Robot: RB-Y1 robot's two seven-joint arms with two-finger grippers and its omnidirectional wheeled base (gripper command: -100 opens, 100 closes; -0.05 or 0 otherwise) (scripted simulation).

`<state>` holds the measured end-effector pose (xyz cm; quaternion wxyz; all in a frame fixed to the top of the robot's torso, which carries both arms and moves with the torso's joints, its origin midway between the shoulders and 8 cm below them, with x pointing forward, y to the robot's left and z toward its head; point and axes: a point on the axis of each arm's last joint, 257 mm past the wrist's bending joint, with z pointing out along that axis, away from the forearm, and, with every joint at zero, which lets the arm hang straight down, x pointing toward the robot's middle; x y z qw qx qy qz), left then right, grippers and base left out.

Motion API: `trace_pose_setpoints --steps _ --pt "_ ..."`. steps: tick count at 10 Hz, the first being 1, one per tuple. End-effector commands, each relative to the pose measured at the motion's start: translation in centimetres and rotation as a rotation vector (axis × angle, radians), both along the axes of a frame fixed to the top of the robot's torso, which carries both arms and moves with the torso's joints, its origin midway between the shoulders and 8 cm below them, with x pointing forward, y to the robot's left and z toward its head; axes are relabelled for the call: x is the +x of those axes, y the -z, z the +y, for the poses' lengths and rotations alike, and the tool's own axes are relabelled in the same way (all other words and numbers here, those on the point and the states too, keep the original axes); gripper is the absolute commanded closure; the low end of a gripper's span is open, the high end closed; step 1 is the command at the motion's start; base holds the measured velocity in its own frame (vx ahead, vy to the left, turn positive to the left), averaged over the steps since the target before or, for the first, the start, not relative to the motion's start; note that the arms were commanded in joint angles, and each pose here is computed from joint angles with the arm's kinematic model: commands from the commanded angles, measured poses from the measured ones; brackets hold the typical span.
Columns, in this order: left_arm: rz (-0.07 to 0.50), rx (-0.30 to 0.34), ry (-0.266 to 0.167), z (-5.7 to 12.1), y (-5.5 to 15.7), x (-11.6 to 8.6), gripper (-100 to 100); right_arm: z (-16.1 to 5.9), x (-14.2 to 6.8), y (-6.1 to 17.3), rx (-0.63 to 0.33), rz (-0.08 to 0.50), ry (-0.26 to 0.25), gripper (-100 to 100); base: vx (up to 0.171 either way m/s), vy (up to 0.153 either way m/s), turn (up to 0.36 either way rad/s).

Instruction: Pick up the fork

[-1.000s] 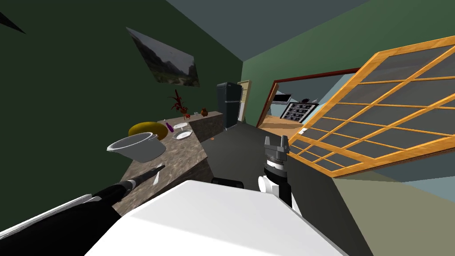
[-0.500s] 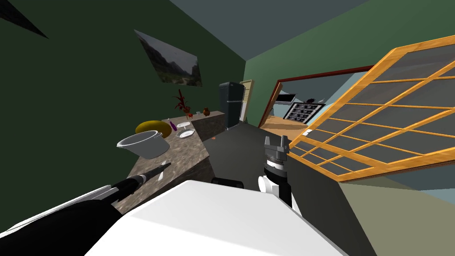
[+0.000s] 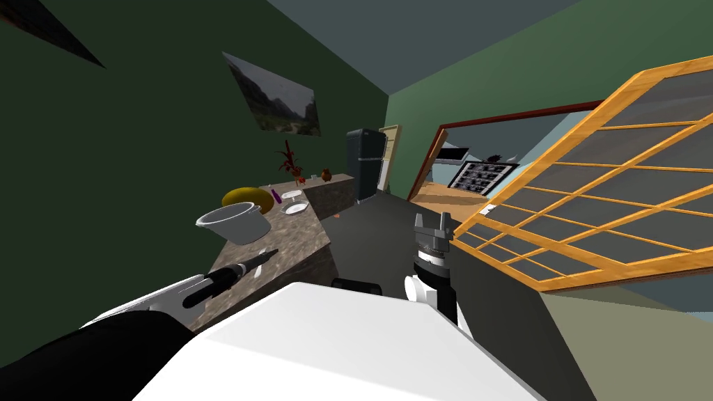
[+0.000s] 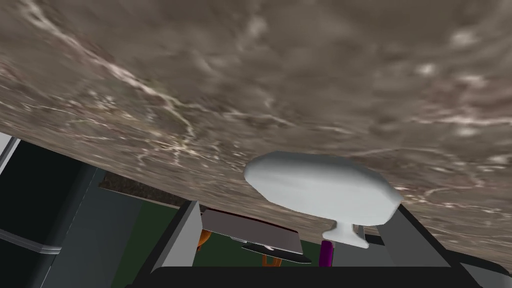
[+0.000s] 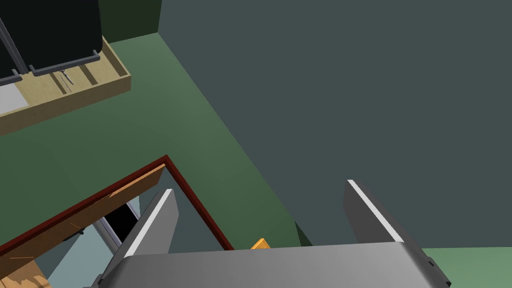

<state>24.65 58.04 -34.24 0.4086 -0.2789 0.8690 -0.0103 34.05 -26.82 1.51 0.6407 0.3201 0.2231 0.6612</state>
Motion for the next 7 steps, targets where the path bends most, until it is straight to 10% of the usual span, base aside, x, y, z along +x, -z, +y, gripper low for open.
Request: trace_pose_setpoints --steps 1,7 --pt "0.009 0.004 0.013 -0.9 0.3 1.4 -100 0.0 0.0 0.0 0.0 0.0 0.0 0 -0.039 0.03 0.18" --pt "0.007 0.013 0.076 -4.3 0.2 6.4 -100 0.0 0.0 0.0 0.0 0.0 0.0 0 -0.014 0.012 0.065"
